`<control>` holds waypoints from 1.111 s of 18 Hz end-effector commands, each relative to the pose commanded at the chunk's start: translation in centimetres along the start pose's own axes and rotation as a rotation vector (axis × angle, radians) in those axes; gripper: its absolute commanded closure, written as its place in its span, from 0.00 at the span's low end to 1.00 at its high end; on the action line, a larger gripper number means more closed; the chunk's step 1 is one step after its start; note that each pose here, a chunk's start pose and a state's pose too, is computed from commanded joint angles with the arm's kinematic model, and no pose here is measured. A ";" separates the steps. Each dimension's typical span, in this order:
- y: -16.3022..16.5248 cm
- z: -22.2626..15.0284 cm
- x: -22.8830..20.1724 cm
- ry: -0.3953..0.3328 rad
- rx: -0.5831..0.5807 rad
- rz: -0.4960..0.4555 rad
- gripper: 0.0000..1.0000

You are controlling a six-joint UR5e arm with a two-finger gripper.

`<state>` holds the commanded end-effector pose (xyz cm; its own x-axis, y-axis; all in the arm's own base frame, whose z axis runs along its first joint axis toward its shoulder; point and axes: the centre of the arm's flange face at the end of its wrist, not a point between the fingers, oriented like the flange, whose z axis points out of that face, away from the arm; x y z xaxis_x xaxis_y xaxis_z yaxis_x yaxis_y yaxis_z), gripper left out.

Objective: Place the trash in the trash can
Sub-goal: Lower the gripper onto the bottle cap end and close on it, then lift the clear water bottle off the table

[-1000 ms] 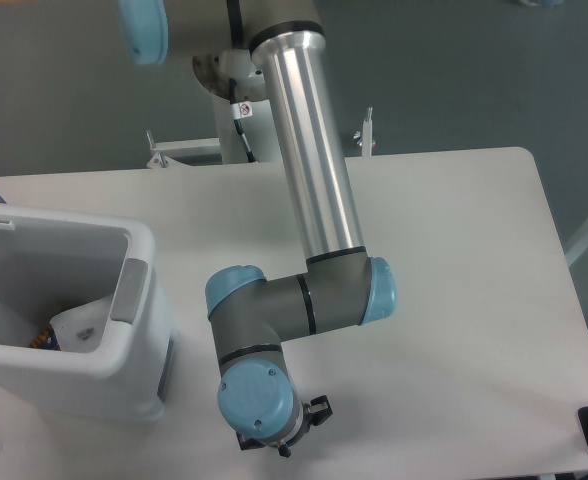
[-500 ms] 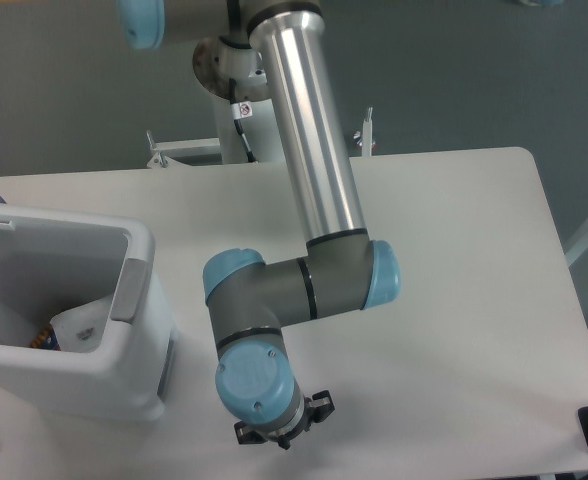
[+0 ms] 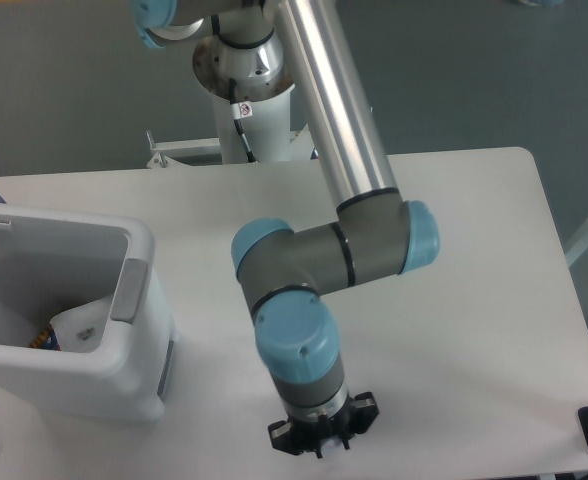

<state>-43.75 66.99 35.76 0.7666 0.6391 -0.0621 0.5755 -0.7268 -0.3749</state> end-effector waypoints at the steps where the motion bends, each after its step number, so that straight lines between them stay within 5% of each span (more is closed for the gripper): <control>1: -0.4 -1.4 -0.6 0.026 0.034 -0.003 0.98; 9: -1.9 -12.9 -4.1 0.218 0.222 -0.019 0.99; 20: -4.0 -23.7 -4.9 0.336 0.489 -0.041 0.99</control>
<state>-43.09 60.79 59.45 0.8406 0.4917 0.2273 0.4696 -0.4521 -0.7583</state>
